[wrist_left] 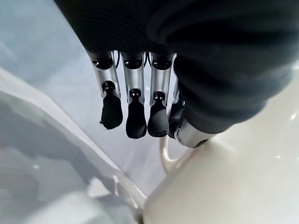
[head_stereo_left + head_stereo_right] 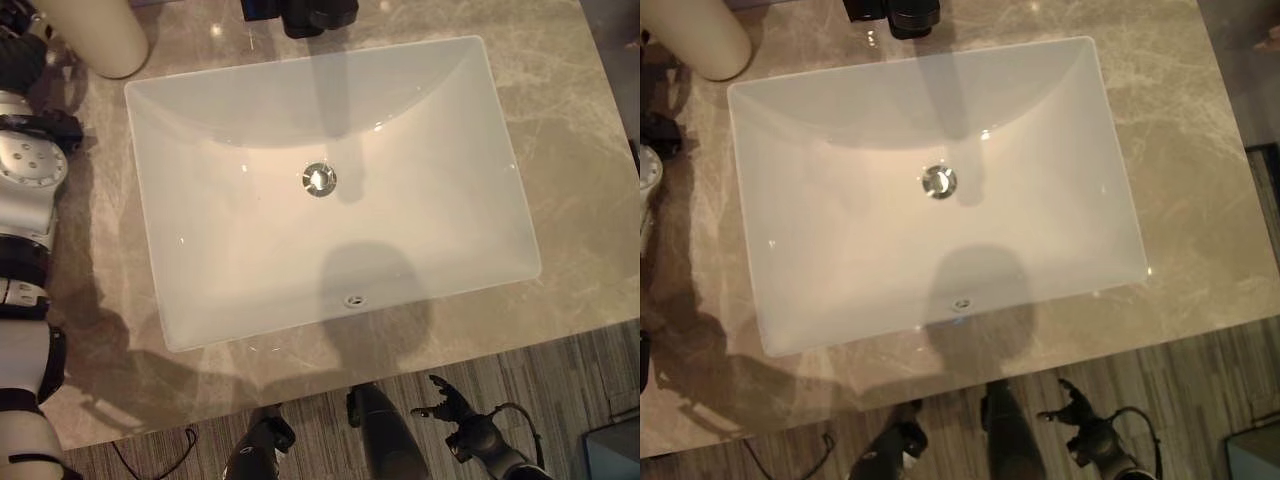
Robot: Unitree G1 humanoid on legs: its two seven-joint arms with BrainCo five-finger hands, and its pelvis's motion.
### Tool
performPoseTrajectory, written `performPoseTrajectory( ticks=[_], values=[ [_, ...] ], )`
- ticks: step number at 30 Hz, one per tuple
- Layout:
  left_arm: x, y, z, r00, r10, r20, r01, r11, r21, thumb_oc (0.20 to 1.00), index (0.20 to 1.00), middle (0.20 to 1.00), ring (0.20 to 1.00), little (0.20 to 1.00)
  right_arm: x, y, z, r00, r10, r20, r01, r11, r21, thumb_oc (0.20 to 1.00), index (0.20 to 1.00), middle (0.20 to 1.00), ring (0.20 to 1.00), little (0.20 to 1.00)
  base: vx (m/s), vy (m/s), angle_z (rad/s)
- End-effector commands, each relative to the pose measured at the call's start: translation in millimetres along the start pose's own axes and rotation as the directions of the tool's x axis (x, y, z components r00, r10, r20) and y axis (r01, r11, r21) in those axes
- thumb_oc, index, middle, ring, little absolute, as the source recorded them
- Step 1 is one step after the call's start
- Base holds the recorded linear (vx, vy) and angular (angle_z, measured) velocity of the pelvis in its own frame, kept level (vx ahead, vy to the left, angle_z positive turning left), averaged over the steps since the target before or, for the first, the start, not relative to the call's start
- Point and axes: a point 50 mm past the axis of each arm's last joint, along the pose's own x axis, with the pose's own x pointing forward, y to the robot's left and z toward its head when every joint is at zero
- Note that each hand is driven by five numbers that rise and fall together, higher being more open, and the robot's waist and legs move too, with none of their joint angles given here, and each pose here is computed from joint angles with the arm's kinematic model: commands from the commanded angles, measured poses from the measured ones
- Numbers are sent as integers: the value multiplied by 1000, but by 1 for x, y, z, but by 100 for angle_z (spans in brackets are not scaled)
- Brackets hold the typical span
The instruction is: Put brush and paste in cup on sink, flatten towel.
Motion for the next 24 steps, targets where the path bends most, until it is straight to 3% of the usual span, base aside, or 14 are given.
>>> performPoseTrajectory(
  ticks=[1, 24],
  values=[
    [-9, -28, -1, 997, -72, 9, 72, 997, 27, 200, 200, 200, 200, 200, 3, -9, 12, 999, -22, 49, 23, 999, -23, 1000, 1000, 1000, 1000, 1000, 0, 0, 0],
    [-13, -60, 33, 985, -130, 114, 140, 986, -86, 200, 200, 200, 200, 200, 2, -10, 8, 999, -21, 40, 22, 999, -25, 1000, 1000, 1000, 1000, 1000, -15, -27, -3]
  ],
)
